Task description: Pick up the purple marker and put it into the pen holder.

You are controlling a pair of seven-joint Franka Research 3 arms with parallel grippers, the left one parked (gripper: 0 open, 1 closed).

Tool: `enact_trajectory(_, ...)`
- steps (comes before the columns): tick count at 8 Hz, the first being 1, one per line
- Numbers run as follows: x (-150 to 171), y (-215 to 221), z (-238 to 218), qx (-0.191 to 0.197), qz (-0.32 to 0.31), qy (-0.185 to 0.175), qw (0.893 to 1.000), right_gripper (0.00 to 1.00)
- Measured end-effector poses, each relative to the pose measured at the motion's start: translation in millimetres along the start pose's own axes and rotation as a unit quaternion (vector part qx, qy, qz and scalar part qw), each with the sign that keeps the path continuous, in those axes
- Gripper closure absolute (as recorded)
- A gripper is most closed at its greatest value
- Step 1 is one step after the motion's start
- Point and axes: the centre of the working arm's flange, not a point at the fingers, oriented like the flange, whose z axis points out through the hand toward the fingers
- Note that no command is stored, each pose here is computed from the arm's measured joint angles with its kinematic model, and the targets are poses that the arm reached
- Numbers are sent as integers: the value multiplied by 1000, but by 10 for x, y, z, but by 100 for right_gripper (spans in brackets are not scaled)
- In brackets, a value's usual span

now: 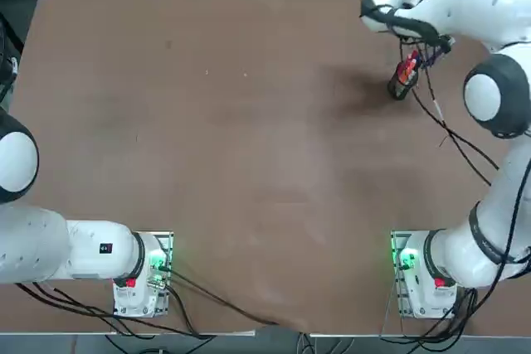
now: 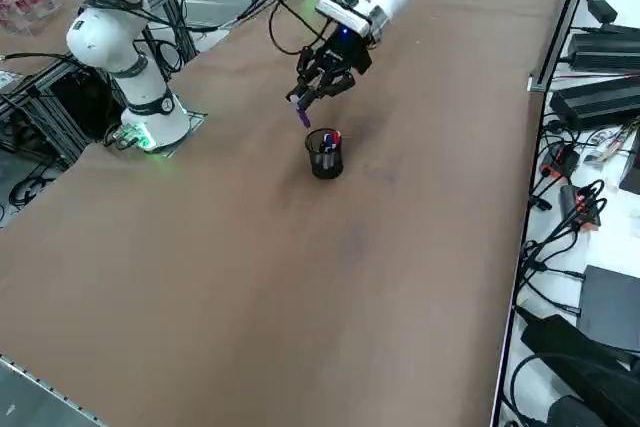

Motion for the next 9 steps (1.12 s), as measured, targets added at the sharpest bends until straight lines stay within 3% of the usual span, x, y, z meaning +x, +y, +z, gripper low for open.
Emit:
enact_trajectory(3,-383,32,9,9,27,31,999,86)
enact_trajectory(9,-491,74,-158,25,53,29,998,86)
